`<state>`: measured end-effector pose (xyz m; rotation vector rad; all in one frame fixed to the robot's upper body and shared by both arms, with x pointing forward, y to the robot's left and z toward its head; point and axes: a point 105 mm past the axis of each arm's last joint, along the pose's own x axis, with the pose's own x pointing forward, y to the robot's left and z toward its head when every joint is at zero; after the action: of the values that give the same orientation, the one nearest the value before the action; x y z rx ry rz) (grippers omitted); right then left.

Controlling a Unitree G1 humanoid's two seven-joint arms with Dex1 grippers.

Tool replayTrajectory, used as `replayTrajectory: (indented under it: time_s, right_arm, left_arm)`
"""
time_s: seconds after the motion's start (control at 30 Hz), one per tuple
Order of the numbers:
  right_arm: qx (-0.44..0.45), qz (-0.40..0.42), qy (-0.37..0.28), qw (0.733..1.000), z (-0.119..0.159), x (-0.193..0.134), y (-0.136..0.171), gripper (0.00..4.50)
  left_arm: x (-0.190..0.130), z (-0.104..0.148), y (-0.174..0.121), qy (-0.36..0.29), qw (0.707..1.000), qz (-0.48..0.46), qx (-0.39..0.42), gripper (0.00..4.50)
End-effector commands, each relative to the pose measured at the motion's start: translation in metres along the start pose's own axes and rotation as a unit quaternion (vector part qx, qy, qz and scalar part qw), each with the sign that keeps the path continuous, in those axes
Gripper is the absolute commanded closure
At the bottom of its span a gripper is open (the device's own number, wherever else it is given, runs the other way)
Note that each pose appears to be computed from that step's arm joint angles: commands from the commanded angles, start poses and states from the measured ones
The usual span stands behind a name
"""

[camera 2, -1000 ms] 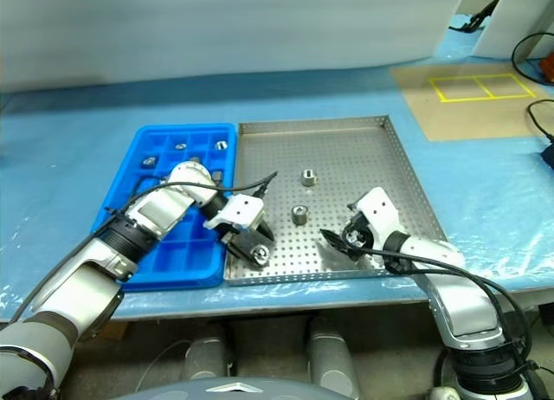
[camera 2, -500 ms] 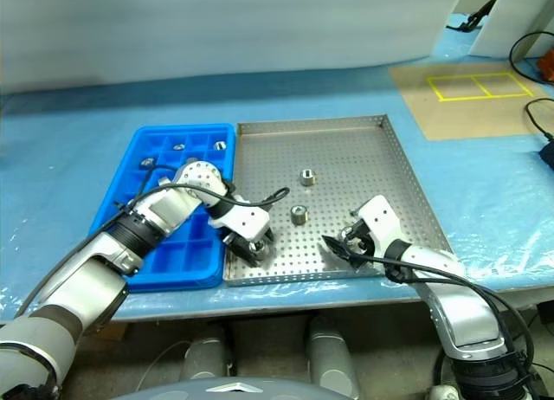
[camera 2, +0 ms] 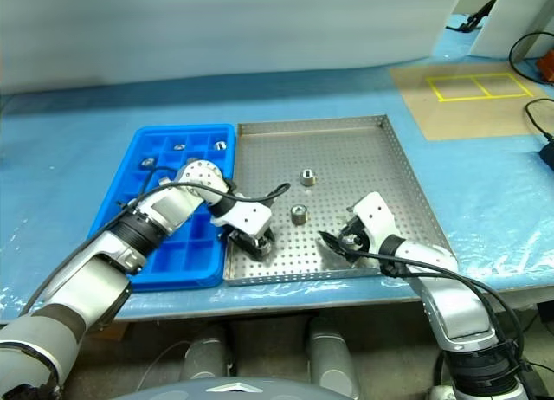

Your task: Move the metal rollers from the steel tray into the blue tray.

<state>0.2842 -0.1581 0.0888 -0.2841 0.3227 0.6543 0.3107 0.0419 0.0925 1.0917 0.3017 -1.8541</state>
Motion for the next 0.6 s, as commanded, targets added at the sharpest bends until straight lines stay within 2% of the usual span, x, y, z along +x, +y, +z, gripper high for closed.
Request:
replayTrajectory:
  time_s: [0.03,0.23,0.37,0.43,0.6]
  right_arm:
    - [-0.008,0.015,-0.038,0.999,0.021,0.0,0.001,0.0]
    - [-0.019,0.107,-0.088,0.99,0.059,-0.005,0.015,0.0]
    - [-0.068,0.173,-0.116,0.976,0.094,0.002,0.021,0.0]
    - [-0.083,0.209,-0.131,0.966,0.11,0.011,0.027,0.0]
    - [-0.128,0.28,-0.147,0.94,0.135,0.039,0.045,0.0]
  left_arm:
    - [-0.013,0.007,0.013,-0.03,0.998,0.047,-0.017,2.81]
    - [-0.054,0.045,0.031,-0.146,0.98,0.109,-0.081,2.81]
    - [-0.099,0.069,0.03,-0.24,0.948,0.155,-0.141,2.81]
    - [-0.113,0.066,0.024,-0.253,0.936,0.182,-0.164,2.81]
    - [-0.131,0.039,0.01,-0.226,0.909,0.27,-0.222,2.81]
